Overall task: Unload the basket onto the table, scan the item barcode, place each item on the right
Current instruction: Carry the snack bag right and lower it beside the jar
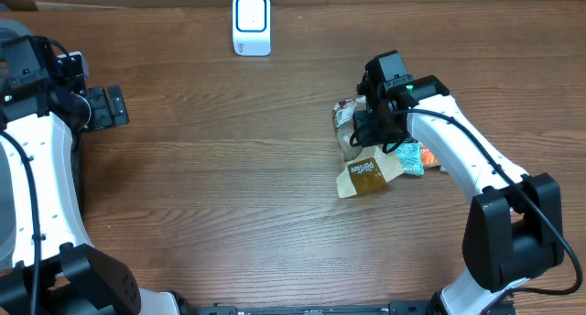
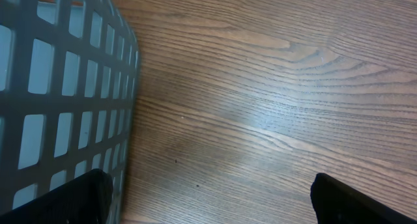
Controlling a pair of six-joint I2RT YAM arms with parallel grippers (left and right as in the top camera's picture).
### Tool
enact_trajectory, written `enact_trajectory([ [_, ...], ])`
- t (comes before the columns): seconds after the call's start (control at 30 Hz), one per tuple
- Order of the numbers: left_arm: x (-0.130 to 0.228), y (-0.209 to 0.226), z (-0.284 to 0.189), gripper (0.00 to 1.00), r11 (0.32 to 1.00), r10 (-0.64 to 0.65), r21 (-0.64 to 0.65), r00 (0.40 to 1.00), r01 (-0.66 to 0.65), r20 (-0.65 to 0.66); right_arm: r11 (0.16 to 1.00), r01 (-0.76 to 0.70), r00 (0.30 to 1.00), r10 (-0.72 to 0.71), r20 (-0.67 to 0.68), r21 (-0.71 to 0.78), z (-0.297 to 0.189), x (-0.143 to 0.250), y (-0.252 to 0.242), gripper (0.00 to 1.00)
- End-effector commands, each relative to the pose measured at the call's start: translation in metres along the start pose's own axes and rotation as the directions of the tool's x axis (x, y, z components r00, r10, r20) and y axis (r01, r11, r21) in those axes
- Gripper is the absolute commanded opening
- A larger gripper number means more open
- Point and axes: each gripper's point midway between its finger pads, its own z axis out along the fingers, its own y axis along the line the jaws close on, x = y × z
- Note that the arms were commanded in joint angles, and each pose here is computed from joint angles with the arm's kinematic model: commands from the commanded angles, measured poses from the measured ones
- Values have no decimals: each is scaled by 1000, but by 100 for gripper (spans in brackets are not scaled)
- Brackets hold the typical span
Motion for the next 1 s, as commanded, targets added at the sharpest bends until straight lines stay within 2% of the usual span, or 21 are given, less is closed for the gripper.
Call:
enact_trajectory([
  [0.0, 0, 3, -1, 100, 1000, -18, -8, 1000, 18, 6, 1000, 11, 1000, -11, 24, 17, -5, -7, -5, 34],
  [0.17, 0, 3, -1, 100, 1000, -18, -8, 1000, 18, 6, 1000, 13, 998, -14, 60, 13, -30, -23, -1, 40],
  [0.4, 0, 3, -1, 100, 1000, -18, -8, 1000, 18, 6, 1000, 20, 992, -20, 127, 4, -90, -42, 8, 41],
  [0.7, 0, 3, -1, 100, 1000, -18, -8, 1000, 18, 6, 998, 66, 974, -60, 218, -19, -147, -33, 27, 40],
  [0.97, 0, 2, -1, 100, 1000, -17, -4, 1000, 17, 6, 993, 106, 959, -87, 270, -58, -174, -23, 43, 37],
])
